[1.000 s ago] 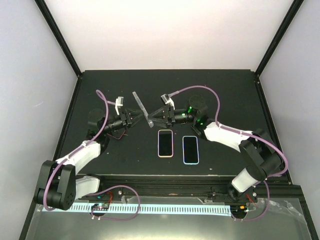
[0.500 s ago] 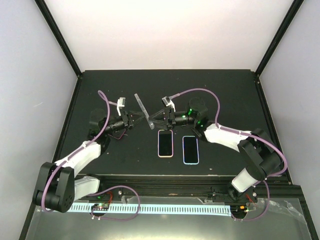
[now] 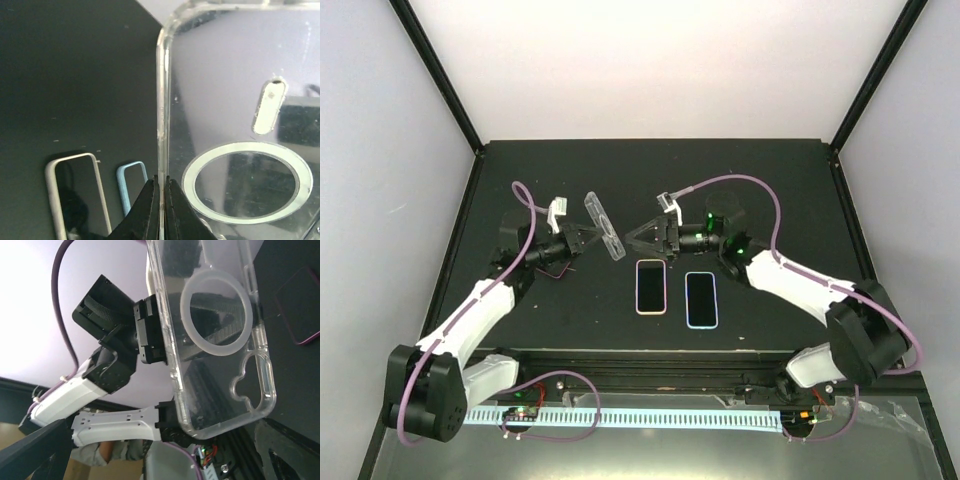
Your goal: Put the phone into the phone case
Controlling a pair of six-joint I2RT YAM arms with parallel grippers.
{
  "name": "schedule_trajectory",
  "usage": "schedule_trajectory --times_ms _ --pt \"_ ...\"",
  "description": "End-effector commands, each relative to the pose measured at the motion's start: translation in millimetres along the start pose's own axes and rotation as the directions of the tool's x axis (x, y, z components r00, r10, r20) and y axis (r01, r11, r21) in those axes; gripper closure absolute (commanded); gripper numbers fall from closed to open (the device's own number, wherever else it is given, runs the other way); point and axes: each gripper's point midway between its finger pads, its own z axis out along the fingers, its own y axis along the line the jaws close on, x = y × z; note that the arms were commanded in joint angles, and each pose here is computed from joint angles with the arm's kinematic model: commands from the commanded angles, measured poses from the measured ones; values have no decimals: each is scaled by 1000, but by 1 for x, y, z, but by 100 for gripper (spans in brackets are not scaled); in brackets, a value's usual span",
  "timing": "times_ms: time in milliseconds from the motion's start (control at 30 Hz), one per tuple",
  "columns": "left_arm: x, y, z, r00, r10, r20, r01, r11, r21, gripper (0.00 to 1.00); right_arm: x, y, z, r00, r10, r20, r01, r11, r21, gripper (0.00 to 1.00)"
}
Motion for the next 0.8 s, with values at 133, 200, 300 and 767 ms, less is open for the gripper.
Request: schedule_trajectory --times_ms 133,200,300,767 --pt "-2 59 -15 997 47 -56 -65 920 -387 98 -4 -32 -24 997 0 75 -12 987 159 0" --pt "-1 71 -17 996 42 -76 -72 893 -445 98 -4 -36 -25 997 1 81 -16 984 177 0" --pt "4 88 -20 992 33 -119 -90 851 -517 98 -5 -35 -27 996 -9 85 -7 982 187 0" --pt "31 137 9 961 -69 -269 -135 731 -669 98 -10 -29 -36 992 -59 115 28 967 255 0"
